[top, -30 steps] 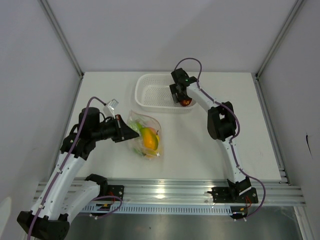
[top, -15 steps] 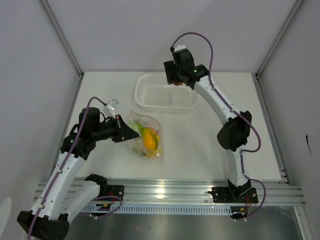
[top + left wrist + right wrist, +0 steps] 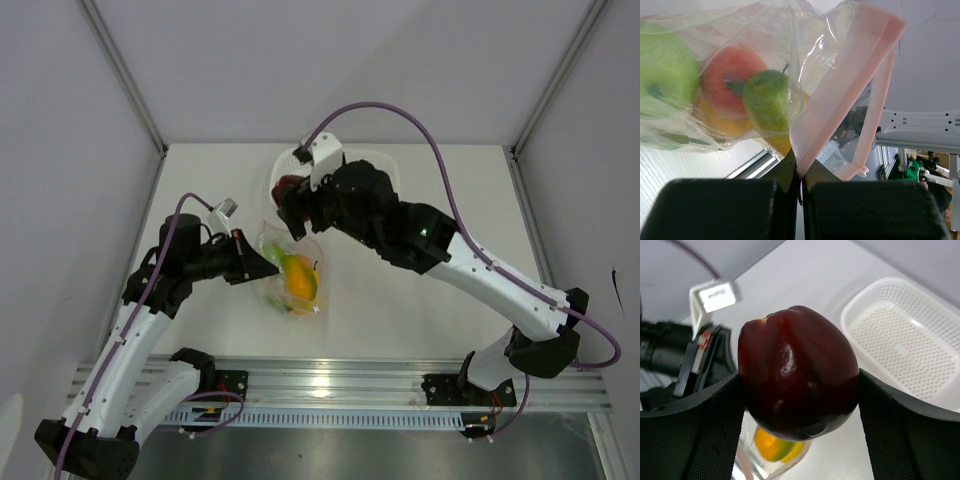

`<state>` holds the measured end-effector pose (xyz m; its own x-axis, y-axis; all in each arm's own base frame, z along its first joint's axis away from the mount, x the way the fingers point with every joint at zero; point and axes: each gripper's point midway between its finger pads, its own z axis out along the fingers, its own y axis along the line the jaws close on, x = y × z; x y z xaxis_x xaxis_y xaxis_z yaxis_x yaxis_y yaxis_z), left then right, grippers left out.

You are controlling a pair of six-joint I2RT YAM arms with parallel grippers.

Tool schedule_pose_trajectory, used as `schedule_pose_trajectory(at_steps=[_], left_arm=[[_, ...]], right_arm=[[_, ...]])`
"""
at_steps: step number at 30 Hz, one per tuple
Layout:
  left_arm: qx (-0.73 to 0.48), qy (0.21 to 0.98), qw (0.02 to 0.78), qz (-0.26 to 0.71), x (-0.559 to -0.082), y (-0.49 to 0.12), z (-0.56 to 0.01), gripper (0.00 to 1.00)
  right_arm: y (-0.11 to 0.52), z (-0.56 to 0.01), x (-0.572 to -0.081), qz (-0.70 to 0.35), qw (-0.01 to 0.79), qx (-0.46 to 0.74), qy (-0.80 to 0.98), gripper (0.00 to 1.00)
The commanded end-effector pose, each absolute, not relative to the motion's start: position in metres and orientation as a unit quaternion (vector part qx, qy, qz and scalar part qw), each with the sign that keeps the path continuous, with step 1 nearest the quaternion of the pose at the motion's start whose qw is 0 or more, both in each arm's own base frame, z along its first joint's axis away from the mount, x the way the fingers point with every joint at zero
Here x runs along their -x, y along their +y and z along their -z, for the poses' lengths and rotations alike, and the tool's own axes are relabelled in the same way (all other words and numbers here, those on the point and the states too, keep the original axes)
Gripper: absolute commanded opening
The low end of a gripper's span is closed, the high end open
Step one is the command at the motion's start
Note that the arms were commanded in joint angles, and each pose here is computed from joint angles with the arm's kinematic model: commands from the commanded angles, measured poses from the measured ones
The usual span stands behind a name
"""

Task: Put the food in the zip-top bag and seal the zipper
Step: Pick up the fake fruit from the bin, then place the fake fruit in the zipper food storage bag.

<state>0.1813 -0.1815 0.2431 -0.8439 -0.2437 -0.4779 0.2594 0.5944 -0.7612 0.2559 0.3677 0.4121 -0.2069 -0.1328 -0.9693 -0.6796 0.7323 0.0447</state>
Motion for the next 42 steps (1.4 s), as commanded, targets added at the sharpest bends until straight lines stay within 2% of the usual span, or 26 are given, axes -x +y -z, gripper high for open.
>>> schedule_pose_trajectory(at_steps=[1,5,11,15,27,29,30,32,33,35,37,42], left_arm=[[-0.019,0.838,0.29,0.461,-0.182,-0.185,-0.252,0.0],[-0.02,0.834,0.294,0.466,-0.184,-0.186,-0.256,0.0],[-0.021,0.834,0.298,0.465,-0.184,-0.186,-0.26,0.01],[-0.02,0.834,0.297,0.465,-0.183,-0.186,-0.26,0.01],[-0.018,0.83,0.303,0.468,-0.175,-0.183,-0.268,0.01],[-0.017,0.829,0.306,0.467,-0.174,-0.182,-0.269,0.01],[-0.016,0.829,0.305,0.467,-0.174,-0.182,-0.27,0.01],[-0.016,0.829,0.306,0.468,-0.172,-0.182,-0.271,0.01],[-0.016,0.829,0.307,0.468,-0.172,-0.182,-0.271,0.01],[-0.015,0.828,0.308,0.468,-0.172,-0.182,-0.272,0.01],[-0.014,0.829,0.307,0.468,-0.172,-0.182,-0.272,0.01],[-0.013,0.829,0.305,0.469,-0.174,-0.183,-0.271,0.01]], right_arm=[[0.379,-0.397,-0.232,-0.261,0.549,0.279,0.744,0.03],[0.394,-0.37,-0.199,-0.301,0.507,0.3,0.75,0.04],[0.4,-0.341,-0.185,-0.31,0.473,0.3,0.768,0.05],[0.399,-0.322,-0.186,-0.297,0.463,0.297,0.781,0.07],[0.41,-0.292,-0.226,-0.239,0.469,0.281,0.803,0.24],[0.412,-0.293,-0.234,-0.241,0.47,0.276,0.803,0.31],[0.415,-0.289,-0.238,-0.24,0.467,0.277,0.805,0.42],[0.418,-0.292,-0.243,-0.241,0.47,0.278,0.802,0.53],[0.418,-0.294,-0.245,-0.24,0.472,0.278,0.801,0.68],[0.419,-0.299,-0.246,-0.243,0.476,0.285,0.795,0.79],[0.419,-0.309,-0.244,-0.251,0.484,0.287,0.787,0.97],[0.412,-0.342,-0.23,-0.28,0.505,0.299,0.76,0.99]])
